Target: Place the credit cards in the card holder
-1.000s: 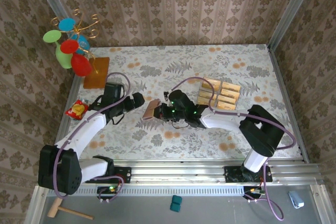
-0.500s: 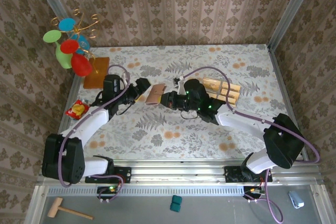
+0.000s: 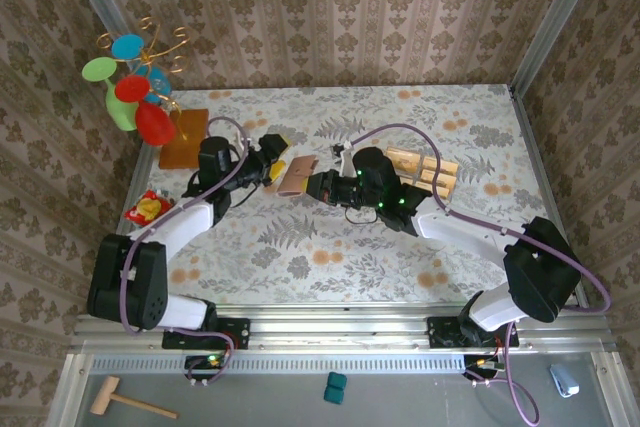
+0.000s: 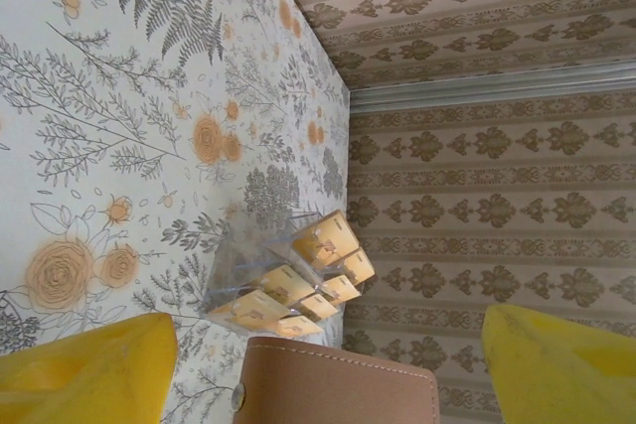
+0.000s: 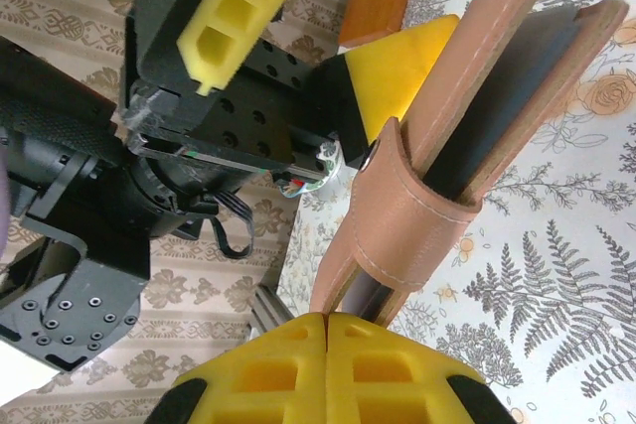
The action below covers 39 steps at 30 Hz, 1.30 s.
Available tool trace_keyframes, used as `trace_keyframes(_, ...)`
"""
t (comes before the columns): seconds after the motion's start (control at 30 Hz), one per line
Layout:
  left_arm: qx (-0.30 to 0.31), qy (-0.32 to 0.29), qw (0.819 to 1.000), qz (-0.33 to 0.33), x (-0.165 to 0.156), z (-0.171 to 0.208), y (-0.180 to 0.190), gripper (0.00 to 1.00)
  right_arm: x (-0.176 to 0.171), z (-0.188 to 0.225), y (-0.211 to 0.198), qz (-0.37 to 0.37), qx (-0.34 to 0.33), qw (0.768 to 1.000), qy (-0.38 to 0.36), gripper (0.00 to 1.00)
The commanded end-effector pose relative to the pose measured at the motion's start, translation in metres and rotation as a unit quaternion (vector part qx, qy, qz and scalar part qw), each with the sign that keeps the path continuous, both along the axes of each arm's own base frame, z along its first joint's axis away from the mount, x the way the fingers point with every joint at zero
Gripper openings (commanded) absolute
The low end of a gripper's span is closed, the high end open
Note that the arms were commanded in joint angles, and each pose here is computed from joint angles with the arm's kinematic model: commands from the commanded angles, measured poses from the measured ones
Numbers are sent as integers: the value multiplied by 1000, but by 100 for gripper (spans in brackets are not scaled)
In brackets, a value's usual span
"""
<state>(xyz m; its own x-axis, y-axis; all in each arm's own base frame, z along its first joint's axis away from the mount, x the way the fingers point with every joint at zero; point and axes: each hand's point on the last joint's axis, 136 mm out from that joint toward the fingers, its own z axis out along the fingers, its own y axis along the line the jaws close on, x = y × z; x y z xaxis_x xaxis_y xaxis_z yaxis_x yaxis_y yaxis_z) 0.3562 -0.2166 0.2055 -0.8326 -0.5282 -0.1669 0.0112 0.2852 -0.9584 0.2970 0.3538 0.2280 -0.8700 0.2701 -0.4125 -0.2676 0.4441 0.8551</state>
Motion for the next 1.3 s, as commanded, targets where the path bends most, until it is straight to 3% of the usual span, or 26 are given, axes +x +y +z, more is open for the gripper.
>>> trace_keyframes(0.0,-17,1,1000,-17,-6,0,-8,81,5,25,5,9,26,999,-26,0)
trace_keyframes(0.27,-15,5,1000,-19,-9,-6,-10,80,7,24,4,6,29,999,-25,0)
trace_keyframes(0.5,-52,-9,998,-29,-8,6,-20,68,9,16,6,5,35,999,-19,0)
trace_keyframes(0.7,-73,-18,997,-29,-8,11,-22,54,10,7,1,-2,28,999,-15,0)
trace_keyframes(1.13,-41,-45,998,-23,-11,19,-16,19,12,-16,-8,-17,9,1000,8,0)
trace_keyframes(1.27,10,-65,997,-28,-15,19,-11,12,12,-20,-17,-23,-4,1000,13,29)
